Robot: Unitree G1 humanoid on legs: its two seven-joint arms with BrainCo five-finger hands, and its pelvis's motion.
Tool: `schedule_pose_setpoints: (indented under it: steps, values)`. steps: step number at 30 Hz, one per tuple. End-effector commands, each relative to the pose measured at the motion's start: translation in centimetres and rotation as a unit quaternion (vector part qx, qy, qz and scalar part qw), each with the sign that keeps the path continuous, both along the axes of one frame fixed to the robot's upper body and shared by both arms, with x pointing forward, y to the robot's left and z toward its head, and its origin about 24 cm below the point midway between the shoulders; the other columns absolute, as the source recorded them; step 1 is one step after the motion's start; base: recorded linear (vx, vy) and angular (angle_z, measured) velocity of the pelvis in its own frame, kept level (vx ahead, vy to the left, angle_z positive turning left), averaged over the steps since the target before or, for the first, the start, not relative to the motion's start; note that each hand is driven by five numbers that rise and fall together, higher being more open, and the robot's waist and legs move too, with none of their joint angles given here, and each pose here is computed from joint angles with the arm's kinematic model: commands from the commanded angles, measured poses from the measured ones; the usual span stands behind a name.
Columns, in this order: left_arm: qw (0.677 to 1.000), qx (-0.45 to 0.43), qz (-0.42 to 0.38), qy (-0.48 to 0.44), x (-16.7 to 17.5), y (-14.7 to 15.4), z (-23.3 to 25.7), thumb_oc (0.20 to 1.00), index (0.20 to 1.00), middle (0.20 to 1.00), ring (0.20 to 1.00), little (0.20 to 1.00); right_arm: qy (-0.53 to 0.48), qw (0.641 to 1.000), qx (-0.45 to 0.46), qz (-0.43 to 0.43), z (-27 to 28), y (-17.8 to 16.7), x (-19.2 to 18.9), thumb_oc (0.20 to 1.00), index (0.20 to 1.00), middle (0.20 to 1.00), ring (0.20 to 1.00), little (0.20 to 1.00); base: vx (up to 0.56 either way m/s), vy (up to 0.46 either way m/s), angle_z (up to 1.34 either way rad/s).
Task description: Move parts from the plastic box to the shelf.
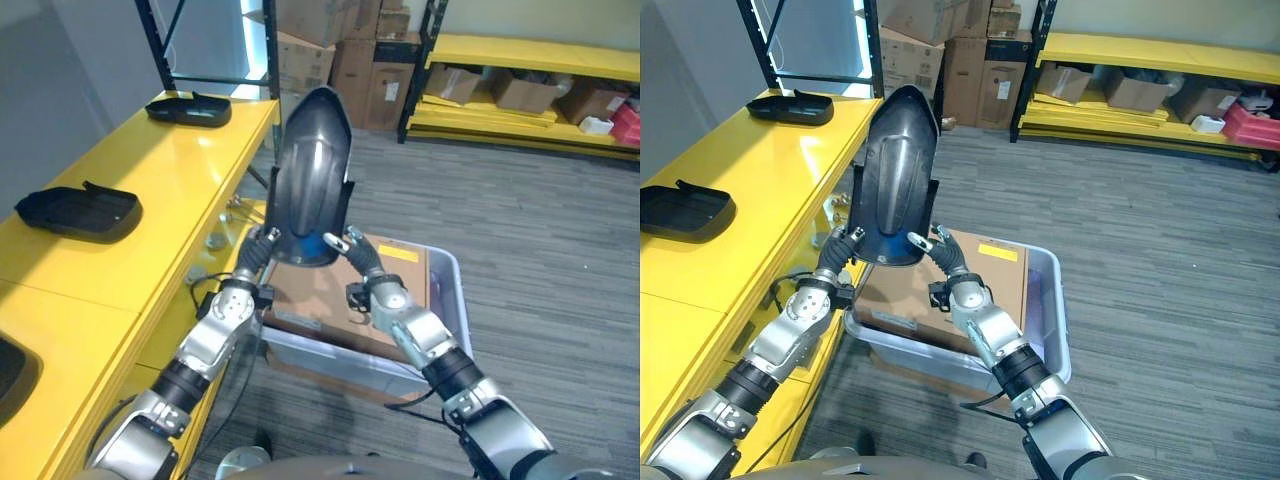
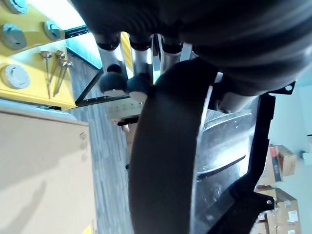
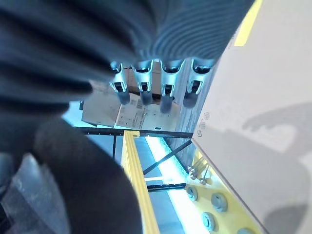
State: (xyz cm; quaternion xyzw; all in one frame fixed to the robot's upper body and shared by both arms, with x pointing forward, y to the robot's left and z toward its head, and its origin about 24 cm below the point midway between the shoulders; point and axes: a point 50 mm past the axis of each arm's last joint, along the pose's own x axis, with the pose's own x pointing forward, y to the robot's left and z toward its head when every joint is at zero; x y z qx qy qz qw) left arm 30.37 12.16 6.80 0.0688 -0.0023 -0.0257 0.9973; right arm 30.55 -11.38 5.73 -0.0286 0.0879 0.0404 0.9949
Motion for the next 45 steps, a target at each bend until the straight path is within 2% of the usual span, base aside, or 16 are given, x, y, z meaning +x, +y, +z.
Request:
schedule_pose_setpoints:
  steps: [1,7,13,21,24,28,35,40,45]
  values:
    - [0.982,-0.04,0.042,-0.179,1.5,2.1,6.9,0.2,0.2,0.2,0.2,0.2,-0.014,0.998,0.015,-0.056,0.1,-3.5,-0.2,1.0,1.0,1.0,1.0,1.0,0.0,0.0,0.0]
    - [0.978,-0.035,0.088,-0.187,0.7,4.6,6.3,0.2,0.2,0.2,0.2,0.2,0.007,0.997,0.023,-0.073,-1.1,-5.8,-2.0,1.0,1.0,1.0,1.0,1.0,0.0,0.012,-0.09]
    - [0.967,-0.057,0.136,-0.209,-0.7,7.4,6.2,0.2,0.2,0.2,0.2,0.2,0.096,0.99,0.004,-0.107,-5.4,-8.3,-5.1,1.0,1.0,1.0,1.0,1.0,-0.02,0.007,-0.16]
    - [0.95,-0.046,0.18,-0.252,-2.4,10.3,7.0,0.2,0.2,0.2,0.2,0.2,0.177,0.978,-0.011,-0.112,-10.5,-10.3,-9.6,1.0,1.0,1.0,1.0,1.0,-0.04,-0.08,0.02]
    - [0.934,-0.038,0.218,-0.28,-3.6,12.4,8.3,0.2,0.2,0.2,0.2,0.2,0.222,0.969,-0.043,-0.098,-12.9,-11.5,-12.0,1.0,1.0,1.0,1.0,1.0,-0.13,-0.255,0.67]
    - [0.921,-0.024,0.251,-0.296,-6.0,14.8,9.3,0.2,0.2,0.2,0.2,0.2,0.254,0.961,-0.063,-0.086,-14.0,-12.5,-13.2,1.0,1.0,1.0,1.0,1.0,-0.12,-0.219,0.73]
    - [0.916,-0.005,0.26,-0.305,-8.7,16.5,9.5,0.2,0.2,0.2,0.2,0.2,0.276,0.954,-0.073,-0.088,-14.5,-12.5,-14.7,1.0,1.0,1.0,1.0,1.0,-0.07,-0.156,1.23]
    - [0.904,0.027,0.302,-0.301,-9.3,17.0,9.4,0.2,0.2,0.2,0.2,0.2,0.307,0.946,-0.1,-0.033,-15.8,-11.0,-16.2,1.0,1.0,1.0,1.0,1.0,-0.03,0.03,1.27]
    - [0.905,0.049,0.316,-0.281,-9.5,17.9,9.3,0.2,0.2,0.2,0.2,0.2,0.324,0.941,-0.101,0.002,-16.6,-9.0,-15.5,1.0,1.0,1.0,1.0,1.0,0.06,0.157,0.93]
